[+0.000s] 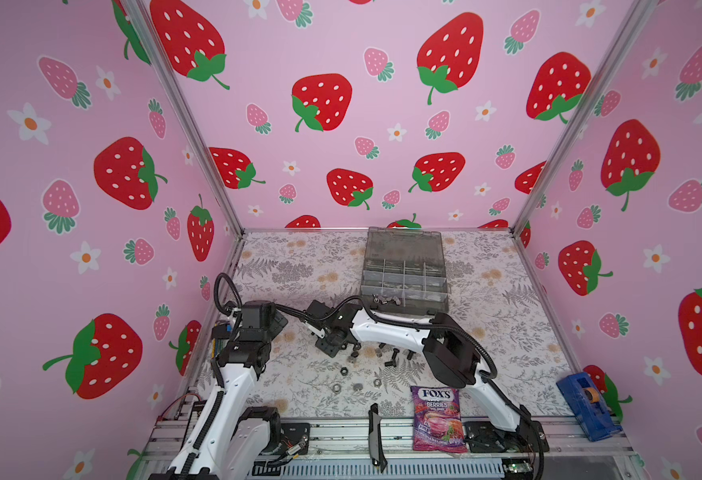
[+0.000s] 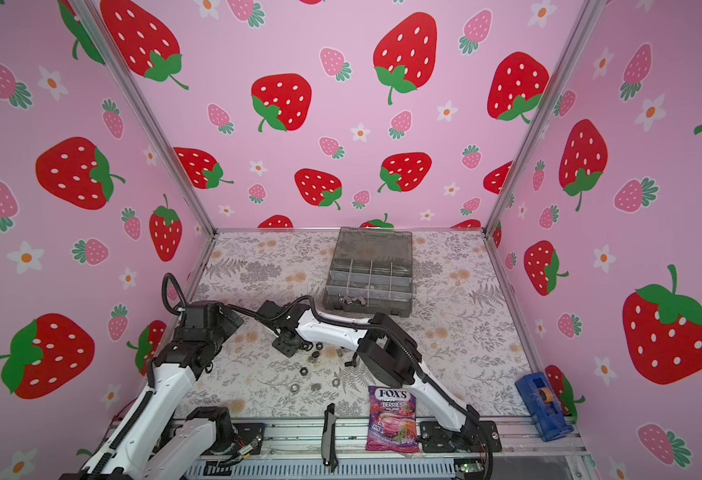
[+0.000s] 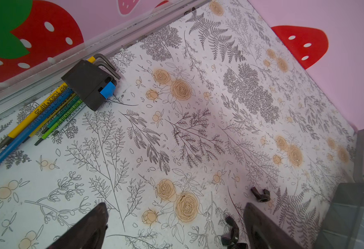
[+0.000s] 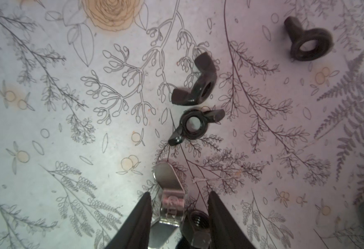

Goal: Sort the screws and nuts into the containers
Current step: 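Move the right gripper back to the pile and grasp another silver wing nut, then carry the silver wing nut into the same compartment and release it, then lower the left gripper onto a black wing nut while the right holds still, then carry the black wing nut with the left gripper into the silver-nut compartment and release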

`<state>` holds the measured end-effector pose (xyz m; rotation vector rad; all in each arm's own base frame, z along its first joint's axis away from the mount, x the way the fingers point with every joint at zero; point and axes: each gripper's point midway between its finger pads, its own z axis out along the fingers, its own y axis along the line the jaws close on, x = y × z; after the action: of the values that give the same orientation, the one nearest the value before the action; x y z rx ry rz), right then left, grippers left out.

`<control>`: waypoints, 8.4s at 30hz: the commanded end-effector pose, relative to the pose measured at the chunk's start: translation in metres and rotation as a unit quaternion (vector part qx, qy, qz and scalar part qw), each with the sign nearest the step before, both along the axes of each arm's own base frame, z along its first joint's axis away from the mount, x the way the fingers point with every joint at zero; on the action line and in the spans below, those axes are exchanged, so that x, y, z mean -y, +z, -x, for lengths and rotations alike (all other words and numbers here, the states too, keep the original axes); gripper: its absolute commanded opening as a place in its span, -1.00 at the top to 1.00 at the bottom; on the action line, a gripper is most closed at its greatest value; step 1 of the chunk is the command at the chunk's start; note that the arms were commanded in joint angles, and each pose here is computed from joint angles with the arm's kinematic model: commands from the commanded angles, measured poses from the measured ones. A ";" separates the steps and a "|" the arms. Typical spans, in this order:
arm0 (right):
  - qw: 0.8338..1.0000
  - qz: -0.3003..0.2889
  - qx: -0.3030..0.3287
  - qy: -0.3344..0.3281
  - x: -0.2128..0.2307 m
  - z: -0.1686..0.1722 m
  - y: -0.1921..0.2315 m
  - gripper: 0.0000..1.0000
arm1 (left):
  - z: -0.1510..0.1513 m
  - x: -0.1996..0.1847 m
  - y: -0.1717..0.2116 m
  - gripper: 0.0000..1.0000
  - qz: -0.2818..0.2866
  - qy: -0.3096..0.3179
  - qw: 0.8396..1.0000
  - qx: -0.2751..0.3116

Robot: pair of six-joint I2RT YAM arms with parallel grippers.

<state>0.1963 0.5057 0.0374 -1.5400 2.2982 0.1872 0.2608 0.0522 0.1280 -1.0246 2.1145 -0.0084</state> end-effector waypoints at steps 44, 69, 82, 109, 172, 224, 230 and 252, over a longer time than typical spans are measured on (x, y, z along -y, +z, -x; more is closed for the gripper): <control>0.997 0.064 -0.047 0.016 0.028 0.021 -0.041 0.82 | 0.006 -0.003 -0.008 -0.99 0.017 0.016 1.000 0.007; 0.986 -0.122 0.033 -0.109 0.041 -0.067 0.085 1.00 | 0.004 -0.003 -0.007 -0.98 0.015 0.012 1.000 0.005; 0.951 -0.145 0.021 -0.272 0.144 -0.146 0.096 1.00 | -0.003 0.003 -0.008 -0.98 0.027 -0.004 1.000 0.006; 0.939 -0.082 0.026 -0.332 0.196 -0.171 0.053 0.86 | -0.012 0.009 -0.011 -0.99 0.042 -0.019 0.999 -0.006; 0.841 -0.233 0.153 -0.464 0.275 -0.160 0.137 -0.99 | -0.023 0.125 -0.040 -0.57 -0.020 -0.273 0.946 -0.174; 0.780 -0.238 0.195 -0.544 0.321 -0.153 0.141 -0.99 | -0.072 0.181 -0.040 1.00 -0.038 -0.340 0.923 -0.176; 0.771 -0.246 0.198 -0.554 0.328 -0.149 0.144 -0.99 | -0.107 0.210 -0.006 1.00 -0.050 -0.369 0.919 -0.132; 0.758 -0.260 0.196 -0.565 0.335 -0.142 0.148 -0.99 | -0.190 0.333 -0.014 1.00 -0.074 -0.463 0.873 -0.135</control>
<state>0.3401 0.1804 0.1832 0.1474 2.1456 0.1373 0.4526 -0.2770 0.1158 0.1281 2.5887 -0.2016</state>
